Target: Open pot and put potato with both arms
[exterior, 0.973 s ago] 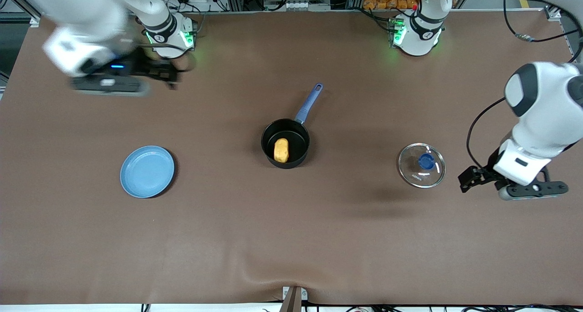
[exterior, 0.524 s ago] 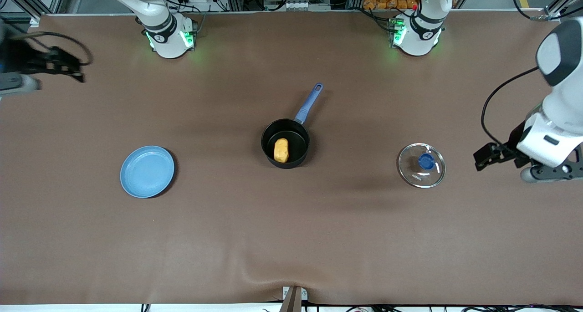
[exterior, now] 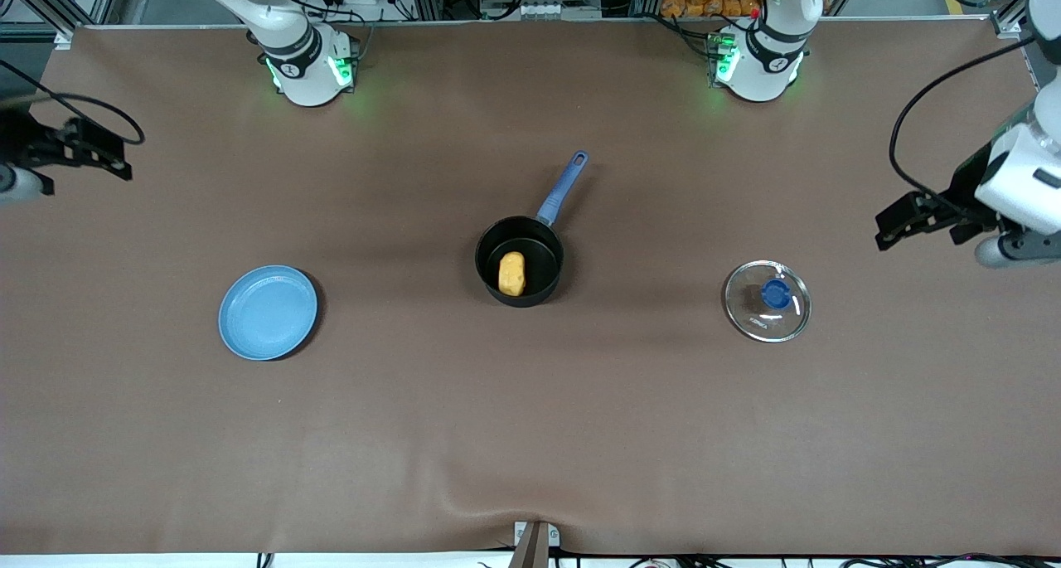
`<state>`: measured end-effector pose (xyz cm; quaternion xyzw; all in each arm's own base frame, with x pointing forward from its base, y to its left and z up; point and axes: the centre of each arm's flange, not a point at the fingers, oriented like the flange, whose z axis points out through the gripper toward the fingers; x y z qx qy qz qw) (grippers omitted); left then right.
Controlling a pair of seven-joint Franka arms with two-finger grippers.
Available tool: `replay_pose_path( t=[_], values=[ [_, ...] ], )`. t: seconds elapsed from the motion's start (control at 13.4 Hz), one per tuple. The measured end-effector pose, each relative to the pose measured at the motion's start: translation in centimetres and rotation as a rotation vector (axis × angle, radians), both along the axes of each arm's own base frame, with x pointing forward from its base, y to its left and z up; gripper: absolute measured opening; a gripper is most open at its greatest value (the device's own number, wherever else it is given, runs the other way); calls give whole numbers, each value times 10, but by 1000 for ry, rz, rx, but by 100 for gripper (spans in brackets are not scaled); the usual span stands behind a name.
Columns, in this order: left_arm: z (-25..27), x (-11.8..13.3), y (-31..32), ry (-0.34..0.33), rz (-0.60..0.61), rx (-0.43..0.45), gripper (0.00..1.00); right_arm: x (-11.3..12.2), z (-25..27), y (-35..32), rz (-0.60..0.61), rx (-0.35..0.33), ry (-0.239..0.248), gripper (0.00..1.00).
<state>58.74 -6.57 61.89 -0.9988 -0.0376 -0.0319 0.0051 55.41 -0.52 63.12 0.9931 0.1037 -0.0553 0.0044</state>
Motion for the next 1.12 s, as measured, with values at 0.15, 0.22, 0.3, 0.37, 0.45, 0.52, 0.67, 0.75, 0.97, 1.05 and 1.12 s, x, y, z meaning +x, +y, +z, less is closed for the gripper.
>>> replay_pose_path(
  t=[0.15,0.22,0.3,0.37,0.45,0.52,0.67,0.75,0.97,1.05,1.12],
  values=[
    [9,-10,0,14,0,10,100,0,-1,7,-41,-6,3,100],
    [14,-16,0,25,0,15,100,0,-1,12,-50,-8,5,100],
    [18,-22,1,37,0,20,100,0,-1,15,-53,-9,5,100],
    [23,-29,2,51,-4,25,100,0,-1,17,-55,-9,6,100],
    [28,-34,4,58,-4,27,100,0,-1,17,-56,-9,6,100],
    [33,-39,5,61,-7,25,100,0,-1,17,-56,-9,6,100],
    [38,-47,7,73,-51,21,100,-1,-1,17,-56,-9,7,100],
    [39,-51,8,77,-73,19,100,-1,-1,18,-56,-9,7,100],
    [42,-60,8,77,-94,14,100,-1,-2,20,-51,-10,11,100],
    [43,-61,7,75,-97,15,100,-1,-2,21,-50,-10,12,100],
    [43,-61,7,74,-98,16,100,-1,-2,22,-49,-10,12,100]
  ],
)
